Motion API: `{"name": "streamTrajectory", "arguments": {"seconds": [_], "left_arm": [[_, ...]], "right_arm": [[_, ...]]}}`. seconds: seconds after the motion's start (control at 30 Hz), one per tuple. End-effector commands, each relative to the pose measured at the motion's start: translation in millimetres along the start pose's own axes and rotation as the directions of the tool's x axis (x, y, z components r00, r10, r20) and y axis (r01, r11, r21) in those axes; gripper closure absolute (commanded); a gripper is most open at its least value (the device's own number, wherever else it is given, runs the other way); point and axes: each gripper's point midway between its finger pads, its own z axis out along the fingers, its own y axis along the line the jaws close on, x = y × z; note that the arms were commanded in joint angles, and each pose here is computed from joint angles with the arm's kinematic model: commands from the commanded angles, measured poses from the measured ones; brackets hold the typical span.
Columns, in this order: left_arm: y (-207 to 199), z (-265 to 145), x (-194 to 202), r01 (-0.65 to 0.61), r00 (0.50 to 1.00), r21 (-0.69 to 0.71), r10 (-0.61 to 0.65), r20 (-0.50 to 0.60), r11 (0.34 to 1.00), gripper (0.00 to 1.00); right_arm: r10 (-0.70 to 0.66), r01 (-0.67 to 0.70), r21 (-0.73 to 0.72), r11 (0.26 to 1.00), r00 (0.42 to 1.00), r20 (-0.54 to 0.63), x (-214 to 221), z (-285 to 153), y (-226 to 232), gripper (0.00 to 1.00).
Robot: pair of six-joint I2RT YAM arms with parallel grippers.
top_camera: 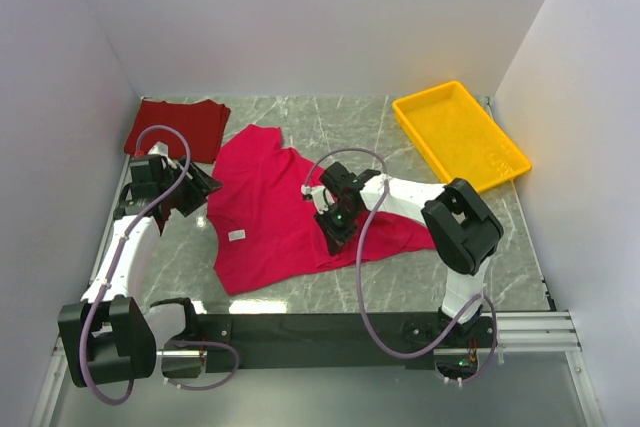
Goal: Fold and stack the t-shirts
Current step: Flatten the tshirt out
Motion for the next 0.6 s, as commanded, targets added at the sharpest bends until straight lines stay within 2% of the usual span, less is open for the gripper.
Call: {"name": "streamTrajectory", "arguments": {"seconds": [0.0,0.17,0.23,0.37,0.4,0.57], "left_arm": [[-5.1,-2.7,-8.0,-0.023,0.999,0.018,0.022,0.025,1.000,0.33],[-4.3,-1.5,-12.9,-0.030,0.999,0.014,0.030,0.026,0.999,0.33],[-4.3,0.4,-14.2,-0.031,0.999,0.013,0.030,0.022,0.999,0.33],[-9.1,1.0,-21.3,-0.036,0.999,0.021,0.036,0.032,0.999,0.33],[-9.3,1.2,-21.7,-0.035,0.999,0.021,0.034,0.032,0.999,0.33],[-10.3,2.4,-22.7,-0.031,0.999,0.026,0.031,0.031,0.999,0.33]], "right_arm": [[-0.077,0.070,0.063,0.996,0.991,0.109,-30.9,-33.3,4.6,1.00],[-0.209,0.172,0.174,0.970,0.952,0.225,-68.5,-91.8,-2.2,1.00],[-0.272,0.222,0.226,0.949,0.937,0.221,-73.6,-106.3,-10.8,1.00],[-0.316,0.215,0.377,0.901,0.921,0.228,-96.1,-136.5,-58.4,1.00],[-0.328,0.195,0.464,0.864,0.918,0.224,-103.1,-149.2,-86.8,1.00],[-0.326,0.104,0.685,0.721,0.923,0.204,-134.1,-174.3,-183.3,1.00]]}}
